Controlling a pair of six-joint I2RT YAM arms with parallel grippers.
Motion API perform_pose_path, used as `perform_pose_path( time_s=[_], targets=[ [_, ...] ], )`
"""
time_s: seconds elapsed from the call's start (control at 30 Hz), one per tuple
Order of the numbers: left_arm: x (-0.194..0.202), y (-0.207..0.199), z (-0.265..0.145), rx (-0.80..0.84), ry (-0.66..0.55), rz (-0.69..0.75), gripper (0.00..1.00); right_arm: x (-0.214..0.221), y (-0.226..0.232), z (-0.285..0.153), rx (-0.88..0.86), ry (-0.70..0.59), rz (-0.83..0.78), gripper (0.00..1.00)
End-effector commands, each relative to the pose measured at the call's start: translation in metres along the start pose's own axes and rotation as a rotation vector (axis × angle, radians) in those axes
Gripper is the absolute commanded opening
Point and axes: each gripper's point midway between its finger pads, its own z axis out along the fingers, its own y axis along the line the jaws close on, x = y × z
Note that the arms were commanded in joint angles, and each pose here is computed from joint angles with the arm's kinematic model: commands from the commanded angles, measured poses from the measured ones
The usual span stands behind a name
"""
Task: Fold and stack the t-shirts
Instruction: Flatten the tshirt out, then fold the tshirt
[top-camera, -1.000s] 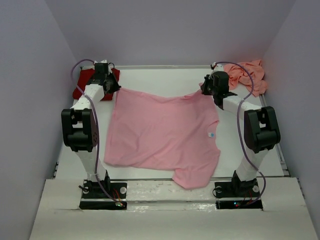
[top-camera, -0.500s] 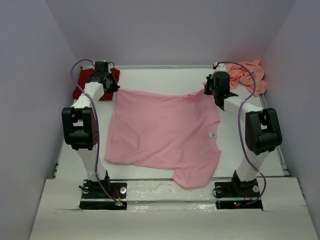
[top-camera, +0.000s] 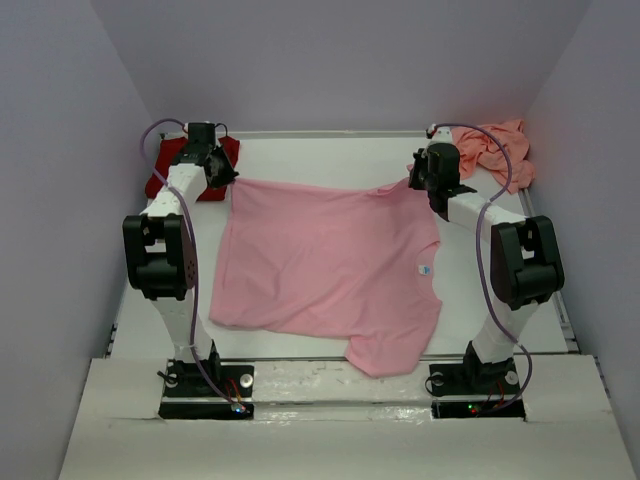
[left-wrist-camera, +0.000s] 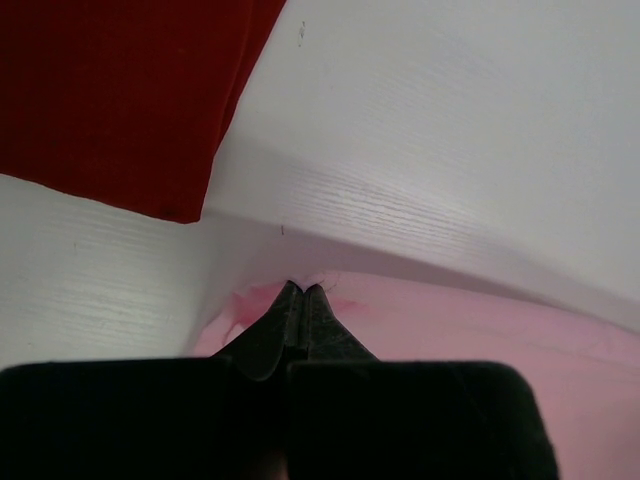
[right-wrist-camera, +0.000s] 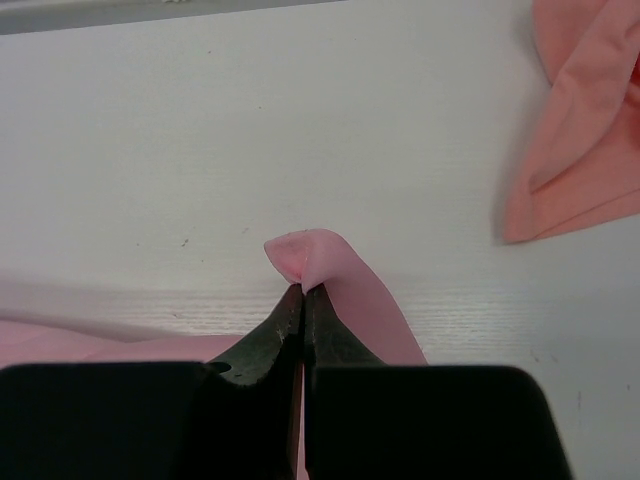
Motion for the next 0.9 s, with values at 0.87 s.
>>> perform_pose_path(
  time_s=[0.87],
  targets=[
    [0.001, -0.032, -0.008, 0.118, 0.143, -0.070, 0.00, -0.010, 0.009, -0.091, -0.086, 0.018, 0.070, 0.00]
  ],
)
